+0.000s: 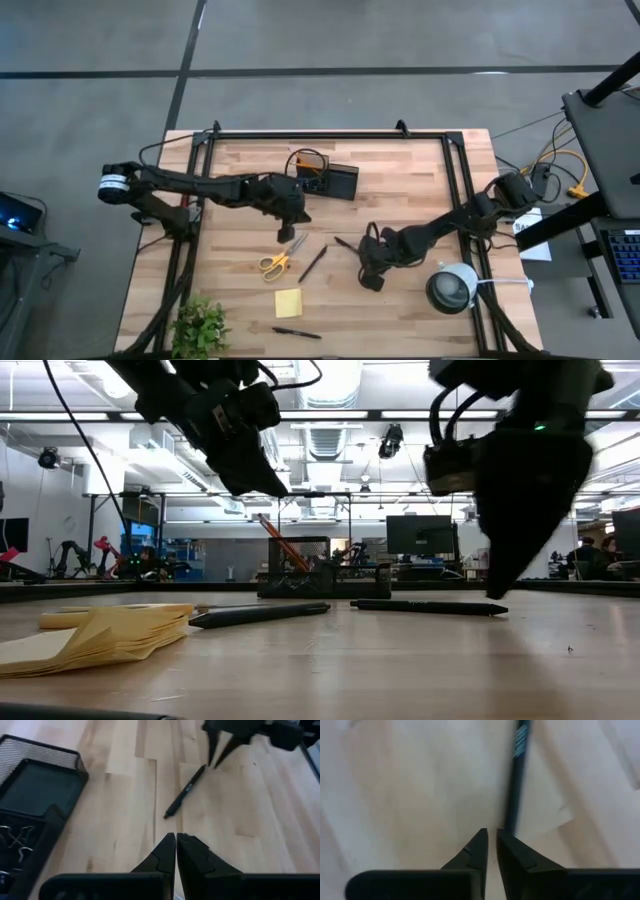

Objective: Pick and place office supplies into organizer
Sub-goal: Put the top black pen into the desk organizer

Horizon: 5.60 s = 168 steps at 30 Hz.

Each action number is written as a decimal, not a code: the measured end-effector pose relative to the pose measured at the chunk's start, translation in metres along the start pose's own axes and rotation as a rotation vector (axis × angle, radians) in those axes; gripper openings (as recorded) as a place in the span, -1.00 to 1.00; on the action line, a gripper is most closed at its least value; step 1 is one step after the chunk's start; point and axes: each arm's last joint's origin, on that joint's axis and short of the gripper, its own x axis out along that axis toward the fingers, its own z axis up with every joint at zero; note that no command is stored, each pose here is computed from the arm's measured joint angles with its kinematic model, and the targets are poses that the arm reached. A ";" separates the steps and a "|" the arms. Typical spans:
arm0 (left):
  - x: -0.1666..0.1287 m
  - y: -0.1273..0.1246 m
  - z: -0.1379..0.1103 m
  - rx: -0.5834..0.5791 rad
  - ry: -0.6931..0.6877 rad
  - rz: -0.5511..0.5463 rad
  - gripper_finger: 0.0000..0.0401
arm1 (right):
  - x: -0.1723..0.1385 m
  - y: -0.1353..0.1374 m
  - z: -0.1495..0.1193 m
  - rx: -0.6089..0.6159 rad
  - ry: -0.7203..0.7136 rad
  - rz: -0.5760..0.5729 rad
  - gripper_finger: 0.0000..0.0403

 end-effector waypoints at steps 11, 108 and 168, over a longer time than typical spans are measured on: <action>-0.001 0.004 0.000 0.086 0.003 0.011 -1.00 | -0.001 0.007 -0.008 -0.085 -0.014 -0.011 -0.68; 0.099 0.011 -0.012 0.207 0.096 -0.043 -0.60 | 0.017 -0.001 0.002 -0.077 -0.094 -0.104 -0.96; 0.099 0.011 -0.017 0.194 0.116 -0.043 -0.60 | 0.021 -0.001 0.011 -0.142 -0.112 -0.076 -0.74</action>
